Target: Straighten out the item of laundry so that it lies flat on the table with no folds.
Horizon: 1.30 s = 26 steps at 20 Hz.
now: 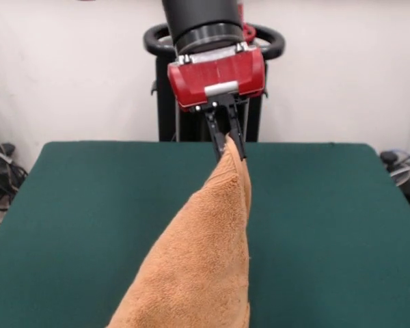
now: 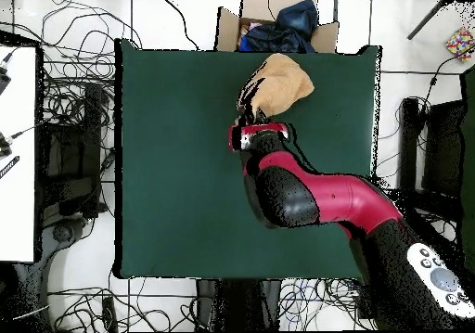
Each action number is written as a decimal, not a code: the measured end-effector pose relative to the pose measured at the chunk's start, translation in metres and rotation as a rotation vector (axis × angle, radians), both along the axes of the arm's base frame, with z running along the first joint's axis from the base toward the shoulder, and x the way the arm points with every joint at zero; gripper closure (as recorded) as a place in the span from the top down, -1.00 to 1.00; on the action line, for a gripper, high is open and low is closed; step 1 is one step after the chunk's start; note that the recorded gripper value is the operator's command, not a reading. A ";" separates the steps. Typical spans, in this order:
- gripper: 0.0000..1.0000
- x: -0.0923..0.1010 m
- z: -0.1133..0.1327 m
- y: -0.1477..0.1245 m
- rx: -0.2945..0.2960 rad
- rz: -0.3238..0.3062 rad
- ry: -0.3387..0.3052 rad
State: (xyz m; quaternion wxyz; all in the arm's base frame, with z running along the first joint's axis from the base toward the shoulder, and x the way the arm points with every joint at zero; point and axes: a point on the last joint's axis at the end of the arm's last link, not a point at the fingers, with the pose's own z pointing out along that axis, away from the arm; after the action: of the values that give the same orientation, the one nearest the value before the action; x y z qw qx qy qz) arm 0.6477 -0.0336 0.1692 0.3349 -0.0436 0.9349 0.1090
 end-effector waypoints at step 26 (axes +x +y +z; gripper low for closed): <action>-1.00 -0.069 -0.042 -0.047 -0.106 0.125 0.191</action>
State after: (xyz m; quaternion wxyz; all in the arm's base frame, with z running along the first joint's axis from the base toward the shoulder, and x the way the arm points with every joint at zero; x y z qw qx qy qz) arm 0.5792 -0.0805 0.1268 0.2340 -0.1090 0.9625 0.0839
